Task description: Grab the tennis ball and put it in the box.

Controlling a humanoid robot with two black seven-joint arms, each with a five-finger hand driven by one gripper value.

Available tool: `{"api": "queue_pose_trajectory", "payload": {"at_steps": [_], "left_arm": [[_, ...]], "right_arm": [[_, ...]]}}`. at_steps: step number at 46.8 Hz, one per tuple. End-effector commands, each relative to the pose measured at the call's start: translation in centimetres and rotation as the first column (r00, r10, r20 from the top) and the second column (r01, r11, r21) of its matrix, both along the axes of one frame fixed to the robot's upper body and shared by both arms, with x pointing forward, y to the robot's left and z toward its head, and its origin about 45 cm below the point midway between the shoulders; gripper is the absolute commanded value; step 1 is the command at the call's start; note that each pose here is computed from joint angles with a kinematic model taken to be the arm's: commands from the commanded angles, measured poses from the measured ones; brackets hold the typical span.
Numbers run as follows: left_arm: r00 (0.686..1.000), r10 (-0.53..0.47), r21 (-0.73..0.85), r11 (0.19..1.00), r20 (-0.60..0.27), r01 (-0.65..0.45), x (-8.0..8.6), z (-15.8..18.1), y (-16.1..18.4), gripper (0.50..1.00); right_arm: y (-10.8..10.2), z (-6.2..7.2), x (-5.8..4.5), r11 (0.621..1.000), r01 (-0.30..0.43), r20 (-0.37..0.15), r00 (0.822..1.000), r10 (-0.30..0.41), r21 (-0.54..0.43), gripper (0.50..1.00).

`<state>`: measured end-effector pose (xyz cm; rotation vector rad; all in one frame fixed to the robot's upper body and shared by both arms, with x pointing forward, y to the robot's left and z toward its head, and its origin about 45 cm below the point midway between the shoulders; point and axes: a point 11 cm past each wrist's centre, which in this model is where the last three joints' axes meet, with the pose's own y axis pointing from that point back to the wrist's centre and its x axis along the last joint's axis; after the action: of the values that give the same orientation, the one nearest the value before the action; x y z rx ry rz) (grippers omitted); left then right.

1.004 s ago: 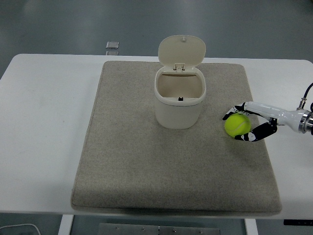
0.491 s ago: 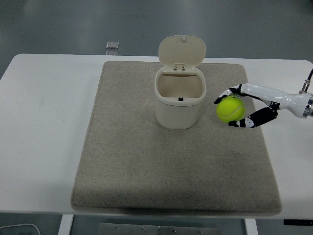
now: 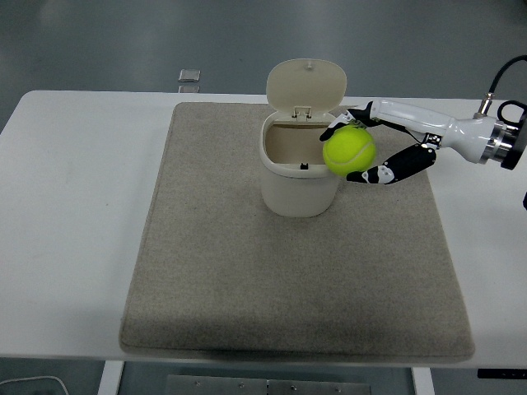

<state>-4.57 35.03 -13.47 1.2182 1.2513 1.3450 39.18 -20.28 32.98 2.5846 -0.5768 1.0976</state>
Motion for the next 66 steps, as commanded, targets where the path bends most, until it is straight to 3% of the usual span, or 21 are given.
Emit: {"api": "queue_pose_trajectory", "payload": {"at_steps": [1, 9, 27, 31, 38, 42, 46, 50, 56, 66], "left_arm": [[1.000, 0.000, 0.000, 1.000, -0.001, 0.000, -0.1, 0.0, 0.0, 0.992], [1.000, 0.001, 0.000, 1.000, 0.001, -0.001, 0.0, 0.0, 0.0, 0.992], [1.000, 0.001, 0.000, 1.000, -0.001, -0.001, 0.0, 0.0, 0.0, 0.992], [1.000, 0.000, 0.000, 1.000, -0.001, 0.000, -0.1, 0.0, 0.0, 0.992], [1.000, 0.002, 0.000, 1.000, -0.002, -0.002, -0.1, 0.0, 0.0, 0.992], [1.000, 0.001, 0.000, 1.000, 0.001, -0.001, 0.0, 0.0, 0.0, 0.992], [1.000, 0.001, 0.000, 1.000, 0.001, -0.001, 0.0, 0.0, 0.0, 0.992], [1.000, 0.000, 0.000, 1.000, -0.001, 0.000, -0.1, 0.0, 0.0, 0.992], [1.000, 0.001, 0.000, 1.000, 0.001, -0.001, 0.0, 0.0, 0.0, 0.992], [1.000, 0.000, 0.000, 1.000, 0.000, 0.000, 0.0, 0.0, 0.0, 0.992]], "right_arm": [[1.2, -0.3, 0.3, 1.000, -0.007, -0.006, 1.000, 0.007, 0.011, 0.500], [2.2, -0.6, 1.4, 1.000, 0.025, -0.019, 1.000, -0.024, 0.006, 0.500], [3.1, -0.8, 2.0, 0.999, 0.037, -0.009, 0.999, -0.037, 0.023, 0.500], [3.3, -1.0, 2.2, 0.998, 0.049, -0.004, 0.999, -0.049, 0.032, 0.568], [3.1, -1.1, 2.4, 0.998, 0.058, -0.004, 0.998, -0.058, 0.032, 0.617], [3.1, -1.0, 2.4, 0.998, 0.059, -0.002, 0.998, -0.059, 0.035, 0.703], [3.1, -1.1, 2.4, 0.998, 0.059, -0.005, 0.998, -0.058, 0.034, 0.727], [3.0, -1.3, 2.5, 0.997, 0.068, -0.003, 0.998, -0.068, 0.035, 0.784], [2.9, -1.3, 2.5, 0.997, 0.069, -0.005, 0.998, -0.069, 0.035, 0.825], [3.0, -1.4, 2.4, 0.997, 0.070, -0.012, 0.998, -0.069, 0.041, 0.848]]}}
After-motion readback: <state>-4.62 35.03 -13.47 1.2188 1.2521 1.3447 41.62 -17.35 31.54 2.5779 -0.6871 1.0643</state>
